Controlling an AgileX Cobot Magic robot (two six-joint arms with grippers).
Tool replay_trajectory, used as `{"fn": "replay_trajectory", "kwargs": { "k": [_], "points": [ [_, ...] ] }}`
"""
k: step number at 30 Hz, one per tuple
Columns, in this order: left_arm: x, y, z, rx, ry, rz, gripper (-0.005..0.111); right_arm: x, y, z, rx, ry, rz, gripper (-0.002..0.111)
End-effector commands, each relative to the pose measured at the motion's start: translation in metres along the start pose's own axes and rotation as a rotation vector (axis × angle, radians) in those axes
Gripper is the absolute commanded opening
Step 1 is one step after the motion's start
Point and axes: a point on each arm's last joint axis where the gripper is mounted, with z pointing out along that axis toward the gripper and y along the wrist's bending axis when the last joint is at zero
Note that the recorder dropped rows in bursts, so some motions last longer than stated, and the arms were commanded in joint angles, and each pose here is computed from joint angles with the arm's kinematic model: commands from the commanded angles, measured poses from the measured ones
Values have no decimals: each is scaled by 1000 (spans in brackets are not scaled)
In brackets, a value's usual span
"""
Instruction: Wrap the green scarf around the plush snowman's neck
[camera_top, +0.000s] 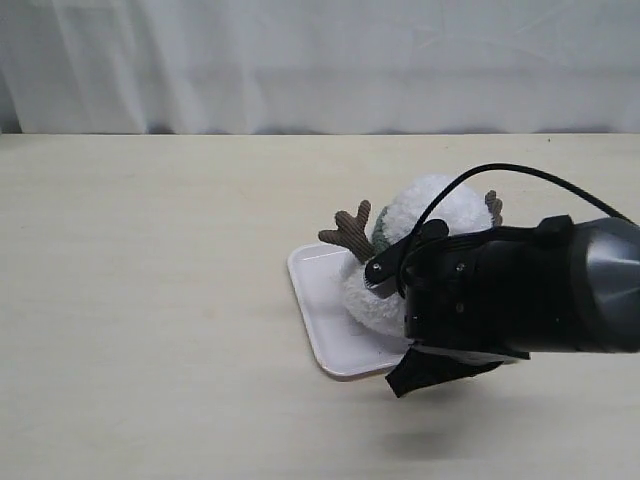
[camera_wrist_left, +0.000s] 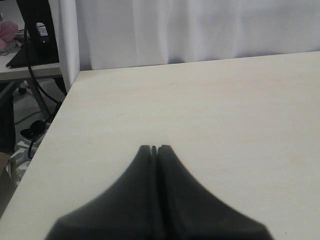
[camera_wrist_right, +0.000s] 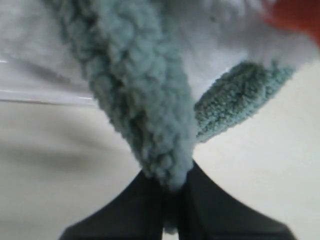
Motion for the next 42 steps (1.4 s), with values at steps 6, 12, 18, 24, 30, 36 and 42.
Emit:
{"fn": "replay_trajectory", "kwargs": {
  "k": [6, 12, 18, 24, 30, 36, 42],
  "points": [
    [0, 0, 0, -1, -11, -5, 0, 1, 5, 7, -13, -1, -11, 8],
    [0, 0, 0, -1, -11, -5, 0, -3, 9, -1, -76, 68, -31, 38],
    [0, 0, 0, -1, -11, -5, 0, -8, 2, -15, -42, 172, -21, 60],
    [0, 0, 0, -1, -11, -5, 0, -3, -7, -21, 28, 248, -49, 62],
    [0, 0, 0, -1, -11, -5, 0, -6, -26, -42, -67, 118, 32, 62],
    [0, 0, 0, -1, -11, -5, 0, 2, -54, -38, -175, 2, 167, 62],
    [0, 0, 0, -1, -11, -5, 0, 14, -73, -11, -242, -51, 304, 62]
  ]
}}
